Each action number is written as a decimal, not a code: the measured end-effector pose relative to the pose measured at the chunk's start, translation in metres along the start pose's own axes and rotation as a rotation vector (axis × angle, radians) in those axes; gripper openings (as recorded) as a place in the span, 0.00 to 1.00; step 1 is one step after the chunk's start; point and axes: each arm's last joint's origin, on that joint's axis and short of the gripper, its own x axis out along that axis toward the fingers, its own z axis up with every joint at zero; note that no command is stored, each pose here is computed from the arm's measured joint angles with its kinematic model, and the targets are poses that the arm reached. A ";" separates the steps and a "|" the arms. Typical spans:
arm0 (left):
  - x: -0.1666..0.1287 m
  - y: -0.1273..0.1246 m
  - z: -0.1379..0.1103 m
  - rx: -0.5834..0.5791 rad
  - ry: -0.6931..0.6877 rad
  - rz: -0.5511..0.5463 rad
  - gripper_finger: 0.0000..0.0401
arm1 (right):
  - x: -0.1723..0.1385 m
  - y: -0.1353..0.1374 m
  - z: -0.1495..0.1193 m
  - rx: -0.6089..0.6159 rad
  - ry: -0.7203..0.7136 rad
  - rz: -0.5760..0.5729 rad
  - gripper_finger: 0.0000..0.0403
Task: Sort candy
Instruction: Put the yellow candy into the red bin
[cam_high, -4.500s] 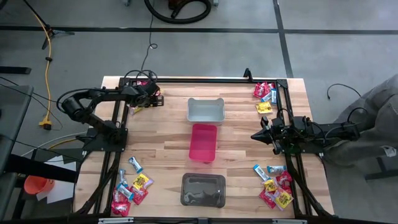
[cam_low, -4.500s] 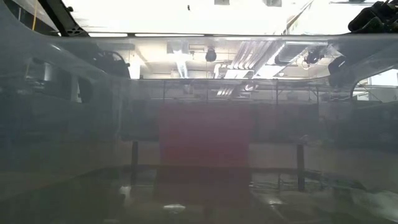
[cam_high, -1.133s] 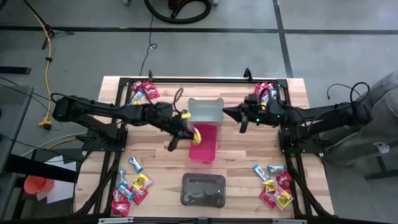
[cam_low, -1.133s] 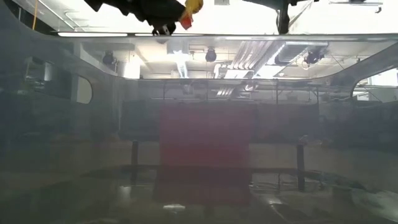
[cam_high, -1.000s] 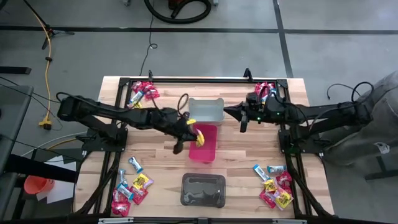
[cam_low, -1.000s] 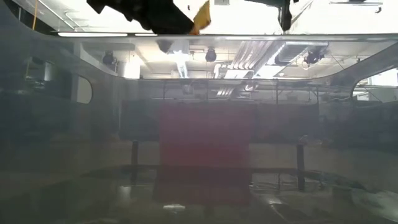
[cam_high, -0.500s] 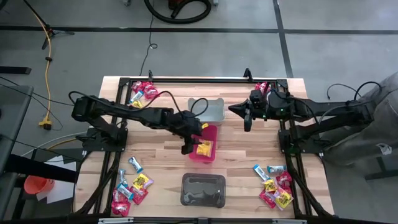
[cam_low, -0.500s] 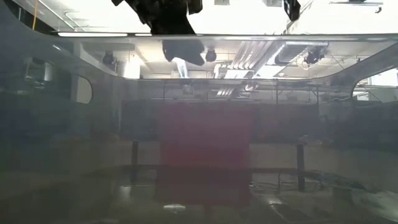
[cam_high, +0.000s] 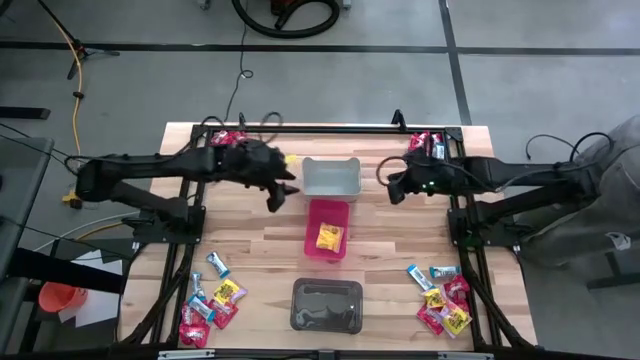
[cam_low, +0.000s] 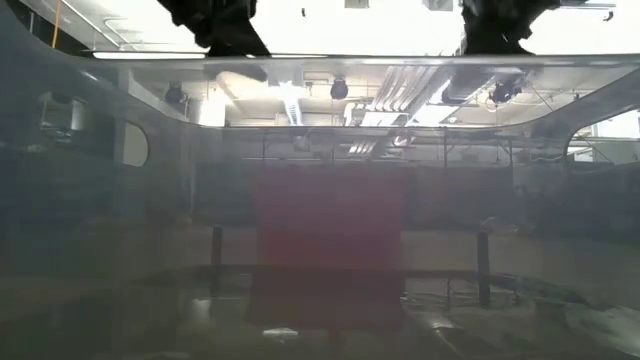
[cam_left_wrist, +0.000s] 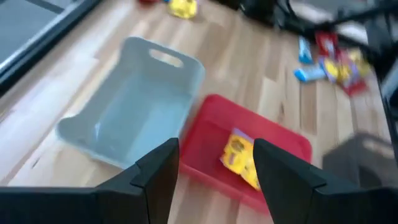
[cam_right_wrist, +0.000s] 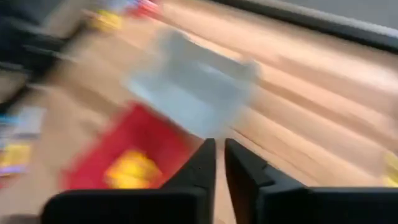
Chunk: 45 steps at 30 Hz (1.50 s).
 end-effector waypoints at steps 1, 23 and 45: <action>-0.002 0.003 -0.004 -0.023 -0.021 0.012 0.49 | 0.004 -0.006 0.000 0.011 0.018 -0.061 0.13; -0.015 0.012 -0.017 -0.168 -0.120 0.120 0.49 | 0.135 -0.132 0.030 0.258 0.598 -0.645 0.59; -0.016 0.011 -0.010 -0.172 -0.190 0.122 0.49 | 0.191 -0.145 0.009 0.143 0.782 -0.630 0.45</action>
